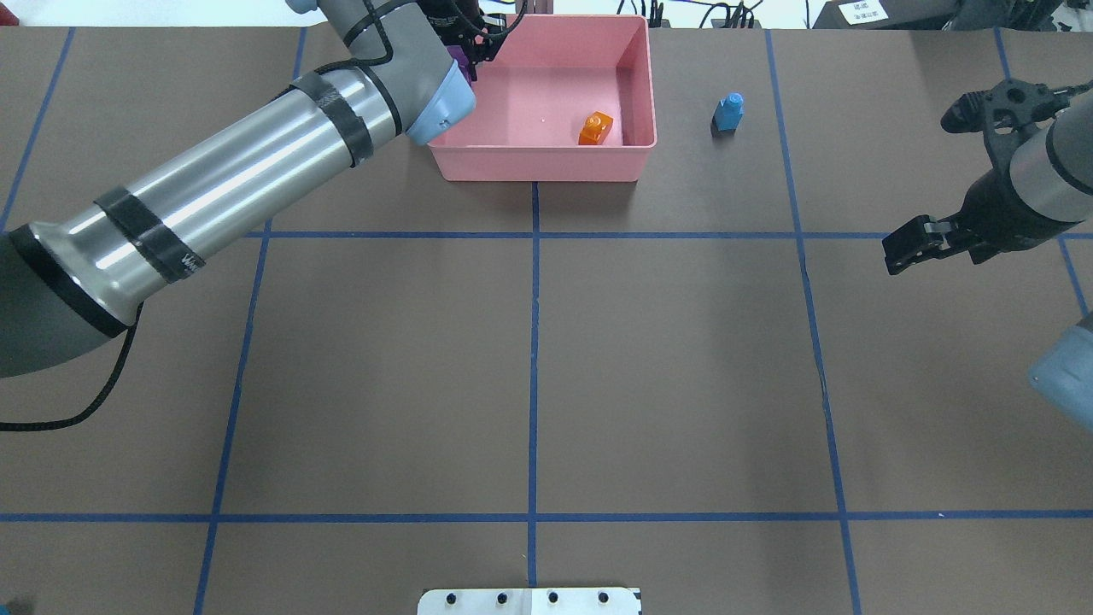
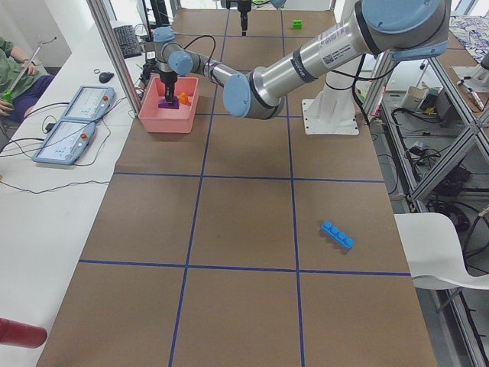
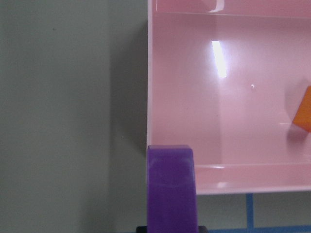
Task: Put all blocks into box
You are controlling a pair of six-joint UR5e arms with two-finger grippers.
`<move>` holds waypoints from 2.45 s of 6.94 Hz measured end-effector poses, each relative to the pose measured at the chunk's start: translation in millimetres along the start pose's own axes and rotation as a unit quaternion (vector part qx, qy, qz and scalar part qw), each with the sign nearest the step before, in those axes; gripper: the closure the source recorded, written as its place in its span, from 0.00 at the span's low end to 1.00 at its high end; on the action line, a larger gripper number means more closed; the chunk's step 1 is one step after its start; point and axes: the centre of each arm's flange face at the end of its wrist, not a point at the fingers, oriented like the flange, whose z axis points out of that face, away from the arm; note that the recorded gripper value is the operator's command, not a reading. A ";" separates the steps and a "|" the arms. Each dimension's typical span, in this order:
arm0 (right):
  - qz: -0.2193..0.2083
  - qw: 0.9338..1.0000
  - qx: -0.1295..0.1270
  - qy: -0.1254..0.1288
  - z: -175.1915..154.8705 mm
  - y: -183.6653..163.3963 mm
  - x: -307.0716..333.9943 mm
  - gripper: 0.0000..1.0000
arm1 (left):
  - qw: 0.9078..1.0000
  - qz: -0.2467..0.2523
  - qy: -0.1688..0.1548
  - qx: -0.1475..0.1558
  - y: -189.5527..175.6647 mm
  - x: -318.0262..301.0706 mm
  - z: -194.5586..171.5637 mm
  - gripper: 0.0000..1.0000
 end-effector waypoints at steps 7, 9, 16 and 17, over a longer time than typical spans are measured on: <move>0.002 1.000 0.005 -0.001 5.4 -33.0 -14.0 0.00 | 0.998 0.060 0.025 0.010 15.2 25.9 -1.6 0.00; 0.012 1.000 0.011 0.001 10.9 -88.7 -33.7 0.00 | 0.998 0.066 0.024 0.000 36.3 -1.7 -44.4 0.00; 0.006 0.998 0.055 -0.020 126.0 -281.0 -47.8 0.01 | 0.969 0.243 0.043 -0.025 187.8 -413.3 -89.6 0.00; 0.006 0.997 0.065 -0.029 141.1 -294.9 -50.2 0.01 | 0.967 0.249 0.051 -0.028 202.2 -434.9 -97.8 0.00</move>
